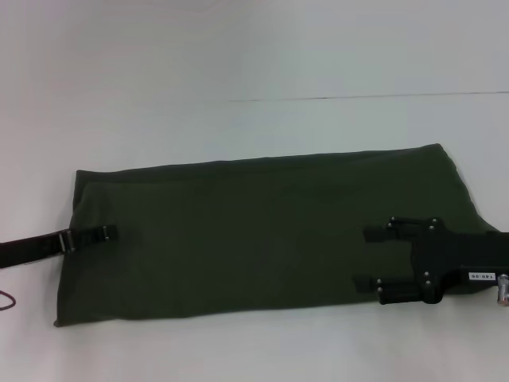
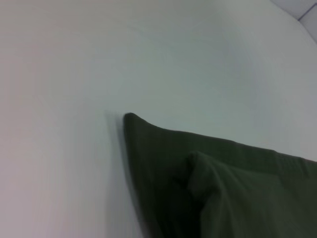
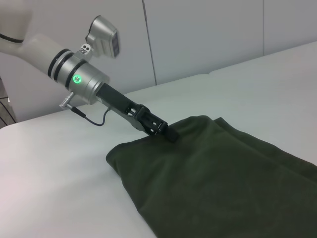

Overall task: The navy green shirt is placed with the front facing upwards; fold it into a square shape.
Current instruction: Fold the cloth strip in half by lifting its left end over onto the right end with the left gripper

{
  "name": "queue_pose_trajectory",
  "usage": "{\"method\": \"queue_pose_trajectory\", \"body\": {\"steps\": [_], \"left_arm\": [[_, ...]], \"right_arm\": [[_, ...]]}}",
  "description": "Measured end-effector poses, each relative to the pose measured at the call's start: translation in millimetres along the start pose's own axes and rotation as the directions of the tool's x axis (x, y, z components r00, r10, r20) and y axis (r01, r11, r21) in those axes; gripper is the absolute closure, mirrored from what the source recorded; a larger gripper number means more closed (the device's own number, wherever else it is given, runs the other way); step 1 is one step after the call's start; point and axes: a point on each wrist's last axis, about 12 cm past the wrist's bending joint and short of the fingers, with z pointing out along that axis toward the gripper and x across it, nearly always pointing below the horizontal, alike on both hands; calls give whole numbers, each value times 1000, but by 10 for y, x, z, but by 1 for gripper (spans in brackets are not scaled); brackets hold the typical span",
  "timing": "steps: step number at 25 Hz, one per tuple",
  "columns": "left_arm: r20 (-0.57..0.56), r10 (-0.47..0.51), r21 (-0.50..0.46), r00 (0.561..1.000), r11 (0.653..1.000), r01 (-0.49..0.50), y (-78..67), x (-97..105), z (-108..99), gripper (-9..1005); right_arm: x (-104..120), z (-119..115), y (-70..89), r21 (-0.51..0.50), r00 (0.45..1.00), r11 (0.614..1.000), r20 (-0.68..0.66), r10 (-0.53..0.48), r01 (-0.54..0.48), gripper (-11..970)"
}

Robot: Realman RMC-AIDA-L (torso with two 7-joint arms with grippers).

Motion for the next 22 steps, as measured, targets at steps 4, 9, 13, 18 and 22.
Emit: {"method": "queue_pose_trajectory", "body": {"steps": [4,9,13,18,22], "left_arm": [[-9,2,12,1000,1000,-2,-27,0,26,109],[-16,5,26,1000,1000,-4,-54,-2,44,108],[-24,5,37,1000,999,-4,-78,8,67,183],[-39,30,43,999,999,-29,-125,16,104,371],[-46,50,43,998,998,-48,-146,3,125,507]], "right_arm": [[0,0,0,0,1000,1000,0,1,-1,77],[0,0,-1,1,1000,1000,0,6,-6,76],[0,0,-2,1,1000,1000,0,6,-6,76],[0,0,-2,1,1000,1000,0,8,-8,76],[0,1,-2,1,1000,1000,0,9,-9,76]]}}
